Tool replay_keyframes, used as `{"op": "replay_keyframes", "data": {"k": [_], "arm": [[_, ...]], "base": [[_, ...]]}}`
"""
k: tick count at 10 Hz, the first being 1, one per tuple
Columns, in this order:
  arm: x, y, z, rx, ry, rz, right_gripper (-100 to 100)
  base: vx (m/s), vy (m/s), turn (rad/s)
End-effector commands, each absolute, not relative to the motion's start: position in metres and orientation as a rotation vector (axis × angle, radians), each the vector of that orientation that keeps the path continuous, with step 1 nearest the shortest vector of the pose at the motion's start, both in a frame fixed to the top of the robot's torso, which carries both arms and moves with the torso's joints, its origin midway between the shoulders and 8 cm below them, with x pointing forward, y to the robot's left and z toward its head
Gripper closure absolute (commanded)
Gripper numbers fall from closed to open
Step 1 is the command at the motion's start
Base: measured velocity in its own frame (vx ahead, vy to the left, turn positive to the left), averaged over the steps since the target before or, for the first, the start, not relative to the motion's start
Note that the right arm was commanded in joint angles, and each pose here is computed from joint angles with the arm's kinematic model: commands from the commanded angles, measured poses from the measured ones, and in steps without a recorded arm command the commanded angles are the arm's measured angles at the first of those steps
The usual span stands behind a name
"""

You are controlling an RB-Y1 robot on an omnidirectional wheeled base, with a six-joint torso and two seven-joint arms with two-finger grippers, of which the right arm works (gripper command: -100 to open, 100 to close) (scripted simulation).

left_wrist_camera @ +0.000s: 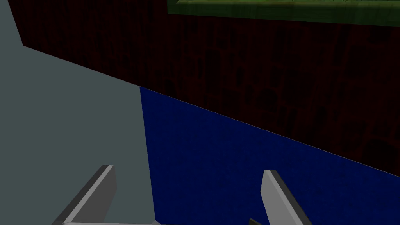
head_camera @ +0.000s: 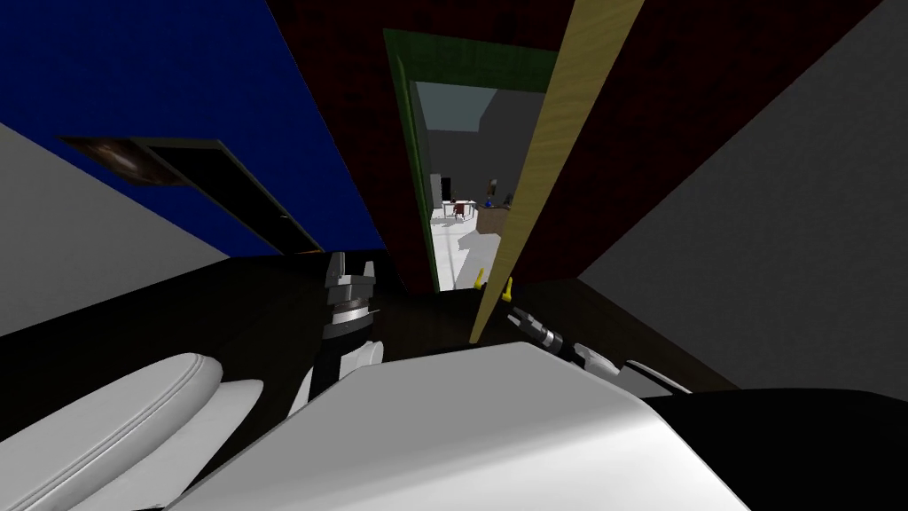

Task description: Pull the door open

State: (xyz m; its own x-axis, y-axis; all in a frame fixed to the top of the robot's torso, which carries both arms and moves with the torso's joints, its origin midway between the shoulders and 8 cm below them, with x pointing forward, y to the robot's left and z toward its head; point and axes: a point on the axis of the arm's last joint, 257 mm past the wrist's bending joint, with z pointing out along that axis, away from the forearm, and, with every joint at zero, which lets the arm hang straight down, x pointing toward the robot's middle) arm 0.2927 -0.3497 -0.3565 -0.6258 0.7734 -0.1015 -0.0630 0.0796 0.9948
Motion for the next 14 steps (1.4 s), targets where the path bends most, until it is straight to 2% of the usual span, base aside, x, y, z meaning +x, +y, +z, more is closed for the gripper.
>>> {"op": "replay_keyframes", "data": {"k": [1, 5, 12, 14], "arm": [[0.2949, -0.3455, -0.3575, 0.699, 1.713, 1.630, -100], [0.2979, -0.3393, -0.3578, 0.683, 1.728, 1.644, -100], [0.2979, -0.3393, -0.3578, 0.683, 1.728, 1.644, -100], [0.2979, -0.3357, -0.3594, 0.682, 1.737, 1.652, -100]], "base": [[-0.060, -0.109, -0.087], [-0.037, -0.075, -0.041], [0.001, 0.003, 0.002], [0.046, 0.076, -0.079]]}}
